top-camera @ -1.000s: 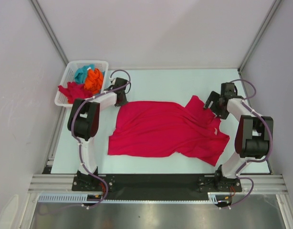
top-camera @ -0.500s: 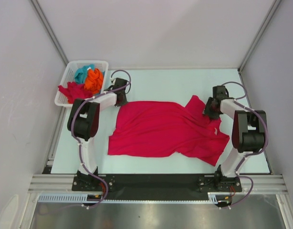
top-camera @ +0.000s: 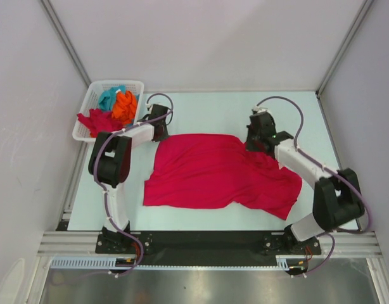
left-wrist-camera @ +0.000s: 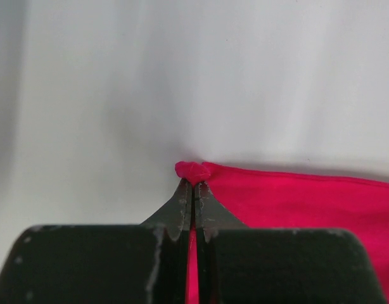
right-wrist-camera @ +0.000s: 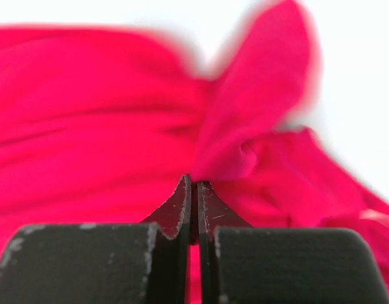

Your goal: Fold and stack the t-shirts

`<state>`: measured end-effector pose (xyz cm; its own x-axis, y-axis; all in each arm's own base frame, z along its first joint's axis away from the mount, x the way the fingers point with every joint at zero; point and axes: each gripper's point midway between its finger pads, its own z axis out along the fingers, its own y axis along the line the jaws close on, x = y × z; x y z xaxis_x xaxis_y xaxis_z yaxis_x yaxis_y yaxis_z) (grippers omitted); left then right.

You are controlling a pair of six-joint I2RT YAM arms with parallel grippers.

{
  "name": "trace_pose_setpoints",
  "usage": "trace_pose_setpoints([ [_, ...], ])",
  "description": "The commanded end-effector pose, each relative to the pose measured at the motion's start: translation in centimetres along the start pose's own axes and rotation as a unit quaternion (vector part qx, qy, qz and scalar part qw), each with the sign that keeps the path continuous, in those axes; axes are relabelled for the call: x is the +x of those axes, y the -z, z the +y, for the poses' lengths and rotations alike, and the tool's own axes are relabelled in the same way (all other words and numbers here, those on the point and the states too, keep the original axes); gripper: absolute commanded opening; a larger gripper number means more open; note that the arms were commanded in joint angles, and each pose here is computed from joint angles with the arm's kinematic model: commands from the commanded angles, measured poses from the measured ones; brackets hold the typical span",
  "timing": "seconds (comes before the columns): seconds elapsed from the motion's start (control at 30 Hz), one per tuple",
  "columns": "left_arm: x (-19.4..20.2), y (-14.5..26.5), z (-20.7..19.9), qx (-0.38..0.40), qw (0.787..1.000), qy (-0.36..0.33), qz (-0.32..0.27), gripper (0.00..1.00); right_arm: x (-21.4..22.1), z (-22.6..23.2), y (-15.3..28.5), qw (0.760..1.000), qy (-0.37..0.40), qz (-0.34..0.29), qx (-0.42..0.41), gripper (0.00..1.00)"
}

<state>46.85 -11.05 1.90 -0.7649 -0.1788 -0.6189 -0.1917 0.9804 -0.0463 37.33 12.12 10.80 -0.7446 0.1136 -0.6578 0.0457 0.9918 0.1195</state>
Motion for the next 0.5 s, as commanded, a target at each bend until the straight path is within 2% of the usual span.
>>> trace_pose_setpoints([
  [0.0, 0.0, 1.1, 0.1, 0.011, 1.000, -0.007, 0.004, 0.00, 4.1, 4.0, 3.3, 0.999, 0.031, 0.014, -0.032, 0.00],
  [0.13, 0.0, 1.3, -0.1, 0.015, 1.000, -0.008, 0.003, 0.00, 12.2, 4.3, 2.6, 0.992, 0.032, 0.121, -0.033, 0.00],
  [0.17, 0.1, 1.2, -0.1, 0.015, 1.000, -0.008, 0.004, 0.00, 14.1, 3.8, 2.7, 0.988, 0.042, 0.147, -0.024, 0.10],
  [0.23, 0.1, 1.3, -0.1, 0.016, 1.000, -0.008, 0.004, 0.00, 15.9, 3.1, 3.0, 0.982, 0.055, 0.179, -0.008, 0.23],
  [0.27, 0.1, 1.4, -0.1, 0.016, 1.000, -0.008, 0.004, 0.00, 15.8, 3.1, 3.2, 0.982, 0.057, 0.181, -0.008, 0.38],
  [0.33, 0.1, 1.4, -0.1, 0.017, 1.000, -0.008, 0.004, 0.00, 14.7, 2.9, 4.3, 0.984, 0.057, 0.170, -0.009, 0.54],
  [0.47, 0.2, 1.6, 0.1, 0.015, 1.000, -0.008, 0.004, 0.00, 9.7, 4.1, 6.6, 0.990, 0.019, 0.125, -0.058, 0.60],
])
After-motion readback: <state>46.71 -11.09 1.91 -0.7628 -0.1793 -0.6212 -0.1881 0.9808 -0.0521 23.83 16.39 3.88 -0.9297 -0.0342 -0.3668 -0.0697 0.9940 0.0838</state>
